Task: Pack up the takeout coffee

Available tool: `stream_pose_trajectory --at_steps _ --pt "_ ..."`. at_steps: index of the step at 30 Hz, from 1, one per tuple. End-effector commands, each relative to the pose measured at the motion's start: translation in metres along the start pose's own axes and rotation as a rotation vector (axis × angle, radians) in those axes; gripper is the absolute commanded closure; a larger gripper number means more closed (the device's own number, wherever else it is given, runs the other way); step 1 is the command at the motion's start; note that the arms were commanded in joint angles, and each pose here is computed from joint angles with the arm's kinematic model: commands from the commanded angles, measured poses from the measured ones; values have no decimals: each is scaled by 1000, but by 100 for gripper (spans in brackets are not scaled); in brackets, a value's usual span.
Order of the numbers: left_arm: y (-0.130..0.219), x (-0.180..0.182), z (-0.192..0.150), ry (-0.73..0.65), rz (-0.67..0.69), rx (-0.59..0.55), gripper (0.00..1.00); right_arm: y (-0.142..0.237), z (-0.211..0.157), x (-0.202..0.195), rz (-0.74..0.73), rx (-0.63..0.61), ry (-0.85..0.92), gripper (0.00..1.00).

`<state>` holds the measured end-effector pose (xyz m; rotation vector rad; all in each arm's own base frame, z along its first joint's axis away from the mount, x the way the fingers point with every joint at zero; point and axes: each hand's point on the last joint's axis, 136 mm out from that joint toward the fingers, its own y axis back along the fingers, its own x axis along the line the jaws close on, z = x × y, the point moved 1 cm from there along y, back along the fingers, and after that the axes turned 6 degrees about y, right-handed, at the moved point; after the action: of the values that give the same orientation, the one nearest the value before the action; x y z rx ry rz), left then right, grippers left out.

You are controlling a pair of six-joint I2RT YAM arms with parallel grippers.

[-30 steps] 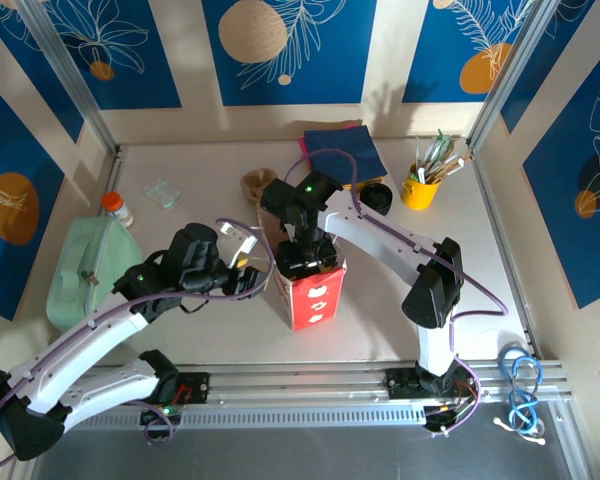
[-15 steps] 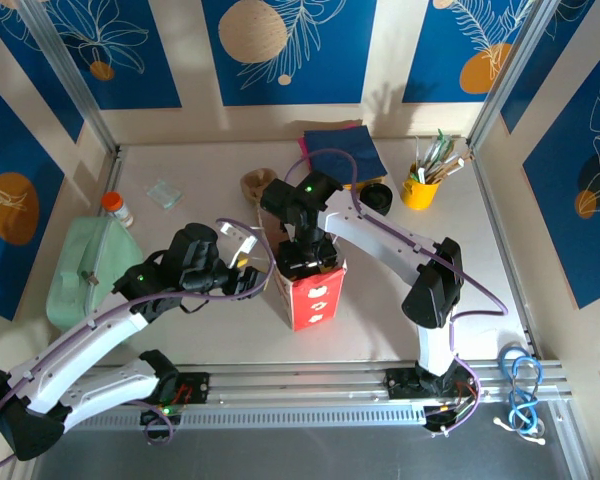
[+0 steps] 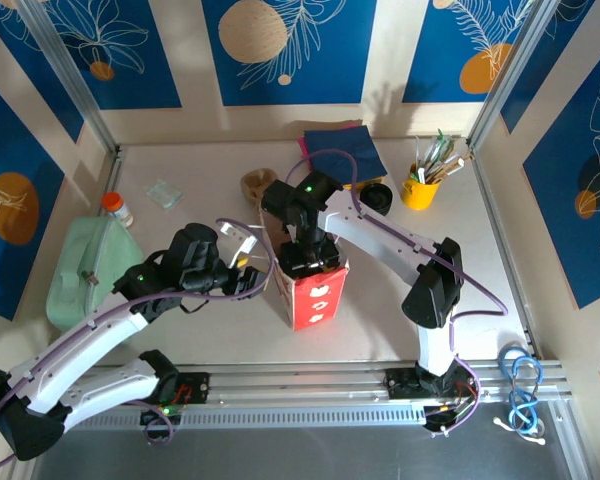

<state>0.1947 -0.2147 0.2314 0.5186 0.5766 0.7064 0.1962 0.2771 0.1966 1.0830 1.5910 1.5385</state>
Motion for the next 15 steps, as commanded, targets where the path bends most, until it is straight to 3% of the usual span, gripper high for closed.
stream_pose_trajectory --at_steps 1,15 --pt "0 -1 -3 -12 0 12 31 4 -1 -1 -16 2 -9 49" --pt "2 0 -5 -7 6 9 31 5 12 -3 -46 -49 6 49"
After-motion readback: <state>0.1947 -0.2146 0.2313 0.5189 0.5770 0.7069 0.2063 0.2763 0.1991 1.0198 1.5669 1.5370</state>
